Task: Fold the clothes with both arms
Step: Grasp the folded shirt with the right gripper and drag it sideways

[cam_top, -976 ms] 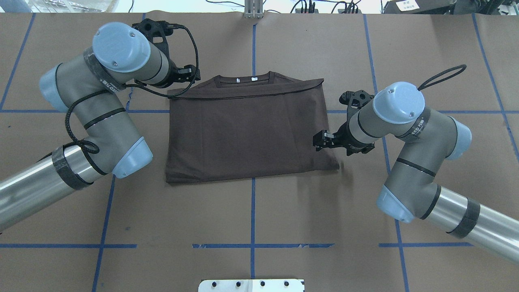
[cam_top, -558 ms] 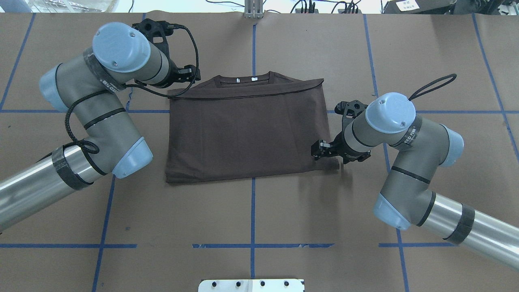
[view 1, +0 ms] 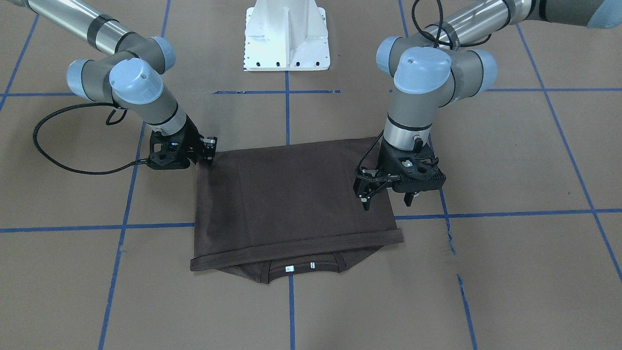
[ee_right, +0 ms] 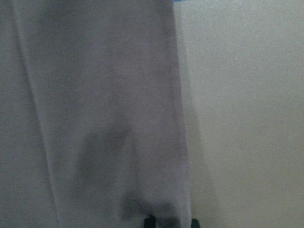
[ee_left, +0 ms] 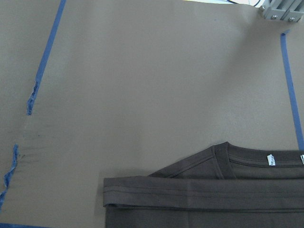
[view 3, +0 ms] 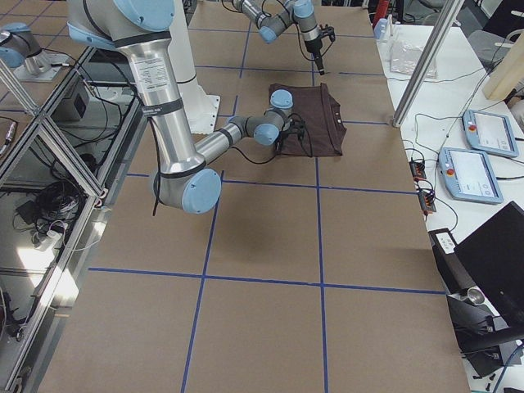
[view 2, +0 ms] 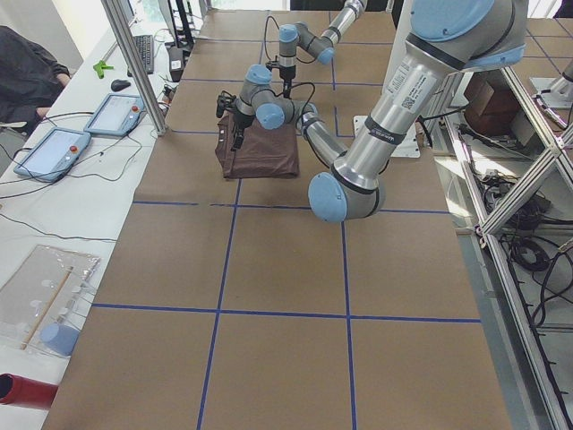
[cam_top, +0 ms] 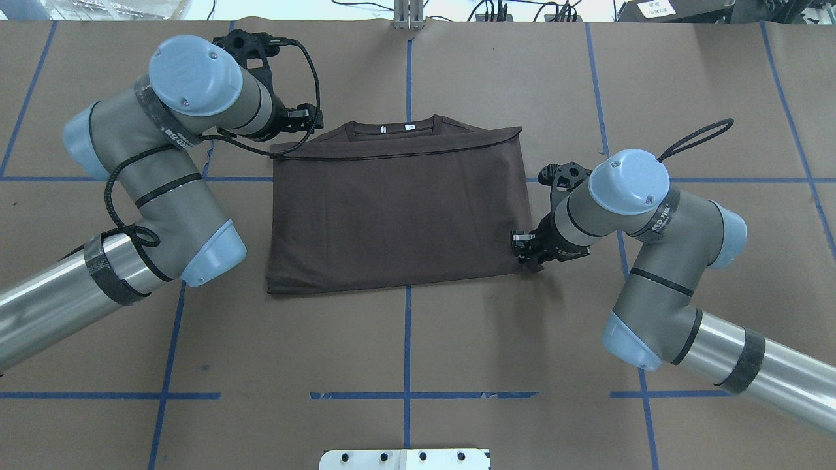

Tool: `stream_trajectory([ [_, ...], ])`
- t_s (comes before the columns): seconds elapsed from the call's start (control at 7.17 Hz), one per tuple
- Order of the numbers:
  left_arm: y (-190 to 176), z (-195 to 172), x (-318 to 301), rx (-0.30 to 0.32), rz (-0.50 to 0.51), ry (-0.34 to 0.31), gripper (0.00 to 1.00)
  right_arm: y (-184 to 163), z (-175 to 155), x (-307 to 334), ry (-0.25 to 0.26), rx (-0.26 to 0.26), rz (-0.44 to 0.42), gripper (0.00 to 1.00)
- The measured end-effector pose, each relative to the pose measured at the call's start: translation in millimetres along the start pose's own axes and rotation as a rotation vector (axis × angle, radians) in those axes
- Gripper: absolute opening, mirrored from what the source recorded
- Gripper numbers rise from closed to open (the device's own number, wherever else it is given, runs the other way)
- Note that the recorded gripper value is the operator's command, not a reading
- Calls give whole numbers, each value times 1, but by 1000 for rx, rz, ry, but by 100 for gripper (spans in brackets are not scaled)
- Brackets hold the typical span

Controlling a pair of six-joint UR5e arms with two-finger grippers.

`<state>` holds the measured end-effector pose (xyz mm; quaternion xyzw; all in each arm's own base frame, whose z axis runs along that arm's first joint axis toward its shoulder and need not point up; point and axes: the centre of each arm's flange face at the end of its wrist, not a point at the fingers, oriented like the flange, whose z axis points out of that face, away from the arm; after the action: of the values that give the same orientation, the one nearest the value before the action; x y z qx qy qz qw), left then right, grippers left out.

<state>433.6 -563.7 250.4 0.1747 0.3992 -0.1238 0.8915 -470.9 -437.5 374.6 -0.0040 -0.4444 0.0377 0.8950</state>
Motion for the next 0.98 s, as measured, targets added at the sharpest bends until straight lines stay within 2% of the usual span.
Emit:
stream_trajectory([
  [0.42,2,2,0,0,-2,4,100,14,-8,15,-1,-4,-4,0],
  [0.7,7,3,4,-3,2,7,100,79,-24,44,-4,-56,-39,0],
  [0.98,15,4,9,-11,8,11,100,167,-47,70,1,-161,-66,0],
])
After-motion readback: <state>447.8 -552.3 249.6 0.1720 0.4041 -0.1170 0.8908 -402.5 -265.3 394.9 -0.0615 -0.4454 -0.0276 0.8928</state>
